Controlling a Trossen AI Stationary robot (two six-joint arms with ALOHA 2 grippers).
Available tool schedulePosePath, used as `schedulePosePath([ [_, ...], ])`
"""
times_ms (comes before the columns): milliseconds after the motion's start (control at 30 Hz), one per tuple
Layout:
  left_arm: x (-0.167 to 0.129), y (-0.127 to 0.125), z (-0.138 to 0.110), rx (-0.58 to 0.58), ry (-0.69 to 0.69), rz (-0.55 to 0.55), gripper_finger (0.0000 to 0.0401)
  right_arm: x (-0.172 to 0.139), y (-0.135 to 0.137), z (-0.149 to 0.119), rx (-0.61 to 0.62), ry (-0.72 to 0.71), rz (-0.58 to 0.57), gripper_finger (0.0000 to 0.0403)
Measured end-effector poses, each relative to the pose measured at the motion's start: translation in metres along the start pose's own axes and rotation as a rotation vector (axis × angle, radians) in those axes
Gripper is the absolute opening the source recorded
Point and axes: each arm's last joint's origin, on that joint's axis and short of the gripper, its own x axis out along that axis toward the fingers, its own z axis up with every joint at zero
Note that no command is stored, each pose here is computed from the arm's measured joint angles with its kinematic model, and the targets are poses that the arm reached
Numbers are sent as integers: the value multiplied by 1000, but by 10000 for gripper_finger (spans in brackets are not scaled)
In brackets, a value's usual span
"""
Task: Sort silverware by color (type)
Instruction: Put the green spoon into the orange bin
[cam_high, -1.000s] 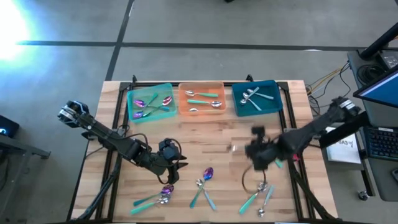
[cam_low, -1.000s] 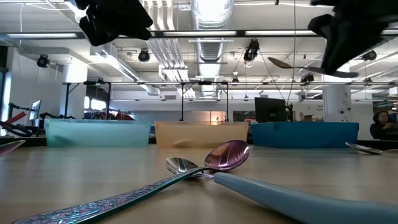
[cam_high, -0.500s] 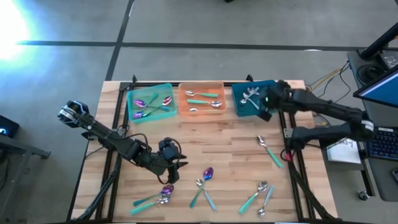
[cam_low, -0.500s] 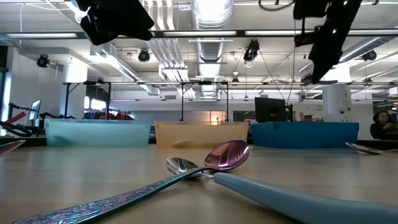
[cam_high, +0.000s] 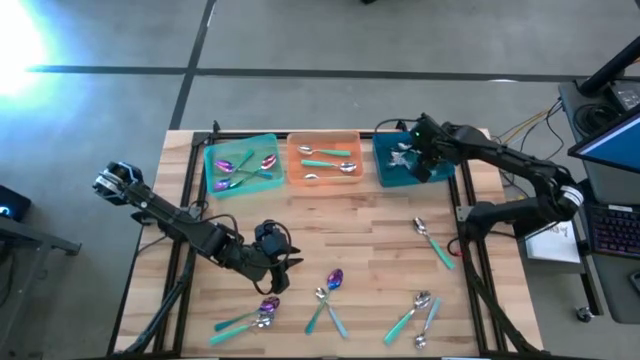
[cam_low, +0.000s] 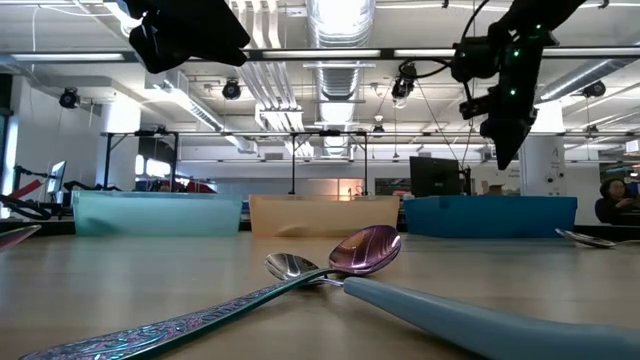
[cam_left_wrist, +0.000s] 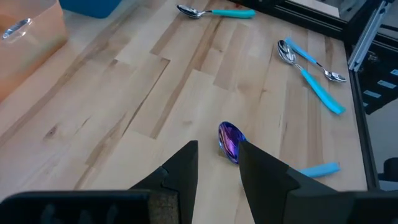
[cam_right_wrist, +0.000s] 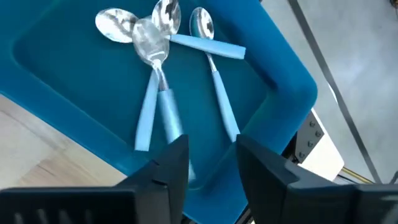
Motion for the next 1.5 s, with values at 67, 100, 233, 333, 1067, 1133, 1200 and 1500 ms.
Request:
schedulePosePath([
  [67, 0, 0, 0, -2, 0, 0, 99, 0, 0, 0, -1, 2, 1, 137],
  [100, 0, 0, 0, -2, 0, 0, 99, 0, 1, 0, -2, 1, 2, 139],
  [233, 0, 0, 0, -2, 0, 0, 99, -3, 4, -1, 58, -12, 95, 137],
  [333, 0, 0, 0, -2, 1, -1, 99, -5, 8, -2, 133, -14, 241, 131],
  [1067, -1, 0, -5, 33, 45, -9, 99, -14, 121, -67, 94, 311, 362, 119],
  [1133, -1, 0, -5, 44, 48, -7, 99, -19, 130, -73, 84, 317, 364, 118],
  [1200, -1, 0, -5, 50, 48, -8, 99, -23, 138, -79, 88, 322, 363, 119],
  [1500, -1, 0, -5, 52, 49, -6, 99, -25, 156, -106, 113, 371, 316, 118],
])
